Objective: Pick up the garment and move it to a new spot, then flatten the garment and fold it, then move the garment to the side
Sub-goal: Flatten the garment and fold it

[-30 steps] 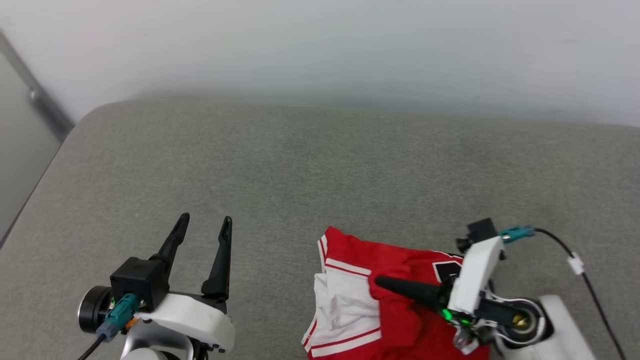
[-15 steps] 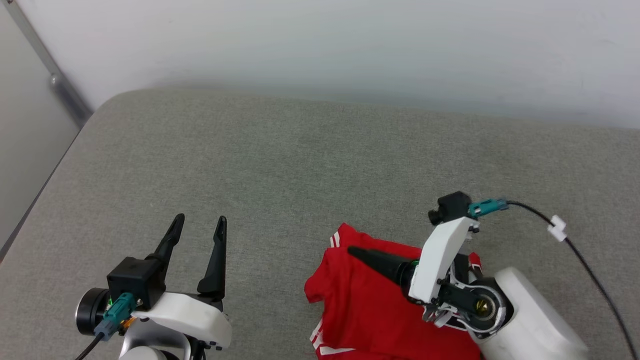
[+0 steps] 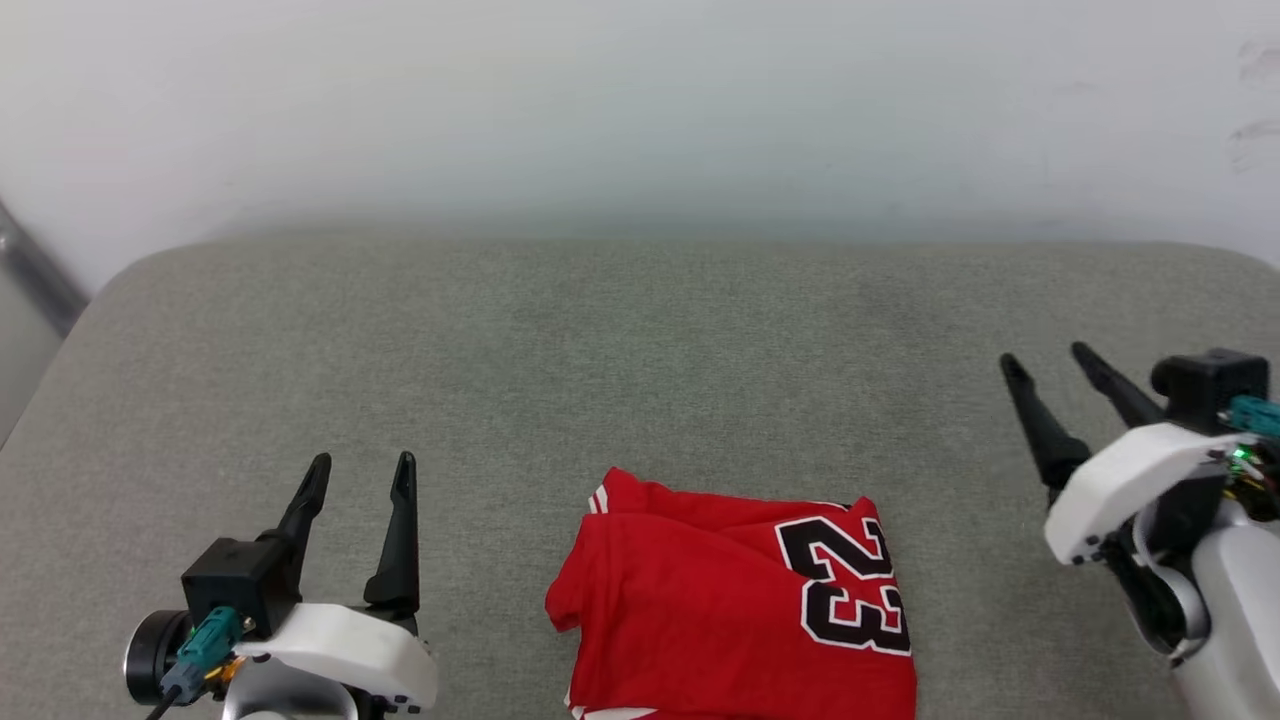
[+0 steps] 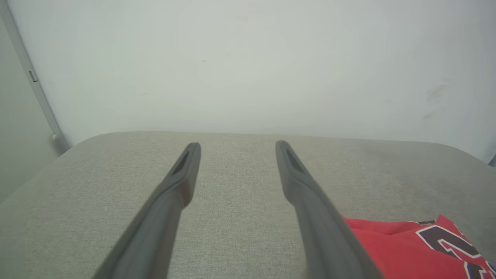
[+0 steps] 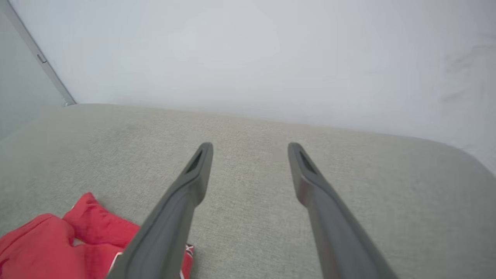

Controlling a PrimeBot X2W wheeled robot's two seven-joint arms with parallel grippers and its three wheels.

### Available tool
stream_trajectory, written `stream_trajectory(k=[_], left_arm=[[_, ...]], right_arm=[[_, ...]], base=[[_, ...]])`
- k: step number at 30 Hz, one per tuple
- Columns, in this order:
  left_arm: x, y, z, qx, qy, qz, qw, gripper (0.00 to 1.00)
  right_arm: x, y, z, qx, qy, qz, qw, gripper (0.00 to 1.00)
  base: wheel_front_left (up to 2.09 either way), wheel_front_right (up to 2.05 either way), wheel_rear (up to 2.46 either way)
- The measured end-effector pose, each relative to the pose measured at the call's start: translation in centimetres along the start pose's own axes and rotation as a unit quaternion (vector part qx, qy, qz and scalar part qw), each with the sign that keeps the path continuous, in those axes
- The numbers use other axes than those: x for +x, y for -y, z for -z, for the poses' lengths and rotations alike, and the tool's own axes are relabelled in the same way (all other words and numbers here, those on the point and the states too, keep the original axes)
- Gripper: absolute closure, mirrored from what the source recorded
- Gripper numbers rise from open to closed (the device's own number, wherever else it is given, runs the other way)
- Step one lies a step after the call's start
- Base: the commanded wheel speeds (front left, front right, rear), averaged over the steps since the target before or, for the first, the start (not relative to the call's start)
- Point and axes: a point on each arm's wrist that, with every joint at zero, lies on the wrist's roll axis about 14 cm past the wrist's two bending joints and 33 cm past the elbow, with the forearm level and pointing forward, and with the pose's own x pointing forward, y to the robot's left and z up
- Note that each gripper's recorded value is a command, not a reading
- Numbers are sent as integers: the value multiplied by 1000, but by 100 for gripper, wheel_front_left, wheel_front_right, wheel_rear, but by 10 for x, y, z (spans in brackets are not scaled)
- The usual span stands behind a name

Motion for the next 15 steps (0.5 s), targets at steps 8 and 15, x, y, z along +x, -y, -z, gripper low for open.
stream_trajectory(k=[8, 15], left_arm=[[-3, -1, 6, 6, -6, -1, 1000, 0], [-12, -2, 12, 8, -16, -3, 1000, 0]], right_arm=[[-59, 26, -37, -14, 120, 75, 990, 0], [-94, 0, -15, 3, 96, 76, 992, 0]], base=[[0, 0, 0], [0, 0, 0]])
